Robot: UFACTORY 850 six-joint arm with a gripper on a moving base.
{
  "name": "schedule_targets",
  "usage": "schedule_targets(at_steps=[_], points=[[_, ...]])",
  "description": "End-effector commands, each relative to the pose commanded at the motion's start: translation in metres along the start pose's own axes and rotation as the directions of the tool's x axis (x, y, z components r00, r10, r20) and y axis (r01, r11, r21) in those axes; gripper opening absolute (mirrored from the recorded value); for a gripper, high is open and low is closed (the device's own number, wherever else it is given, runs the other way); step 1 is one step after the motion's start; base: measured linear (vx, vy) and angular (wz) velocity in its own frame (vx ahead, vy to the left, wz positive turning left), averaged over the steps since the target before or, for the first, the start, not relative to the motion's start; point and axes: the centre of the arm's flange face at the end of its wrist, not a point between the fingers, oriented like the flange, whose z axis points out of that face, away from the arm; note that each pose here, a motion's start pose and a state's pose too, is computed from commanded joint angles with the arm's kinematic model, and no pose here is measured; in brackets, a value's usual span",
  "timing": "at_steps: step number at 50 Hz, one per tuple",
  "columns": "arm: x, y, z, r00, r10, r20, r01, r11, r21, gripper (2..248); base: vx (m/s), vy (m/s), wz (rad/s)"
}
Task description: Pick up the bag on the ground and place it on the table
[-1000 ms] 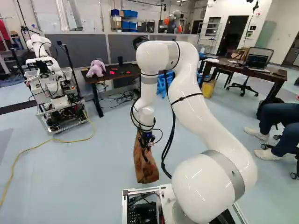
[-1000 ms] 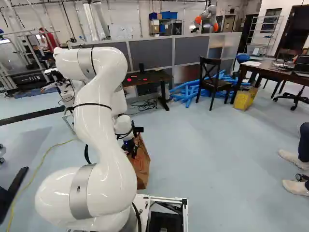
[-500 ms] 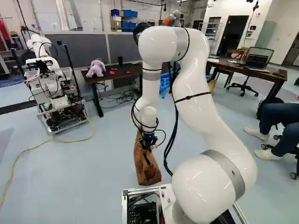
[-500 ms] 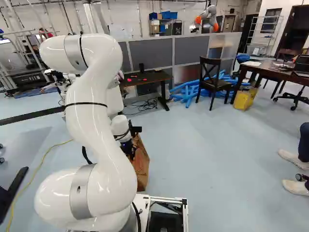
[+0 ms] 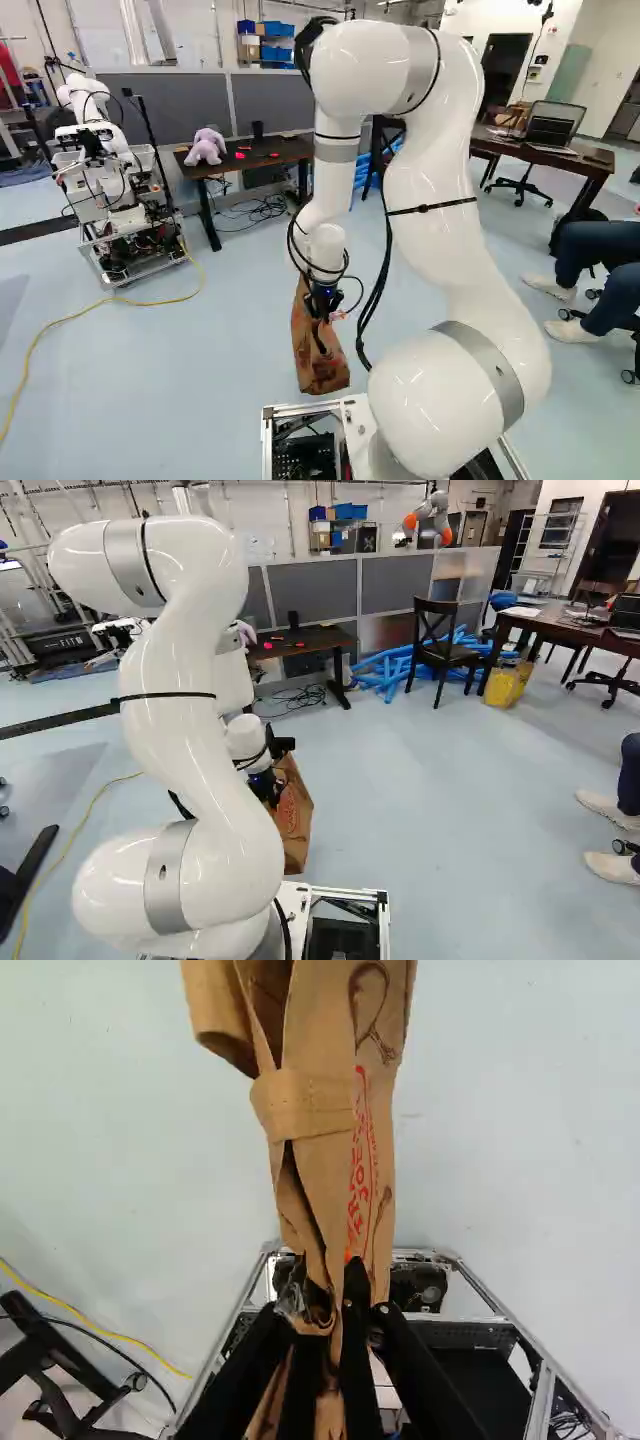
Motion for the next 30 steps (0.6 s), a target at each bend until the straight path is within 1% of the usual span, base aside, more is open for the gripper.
schedule_targets(at_steps=[14,30], points=[[-0.007,0.002,-0.021,1.0,0.001,-0.02,-0.001,1.0,0.008,23,0.0,0.0,0.0],[-0.015,0.009,-0.044,1.0,0.018,-0.007,-0.018,1.0,0.018,23,0.0,0.0,0.0]])
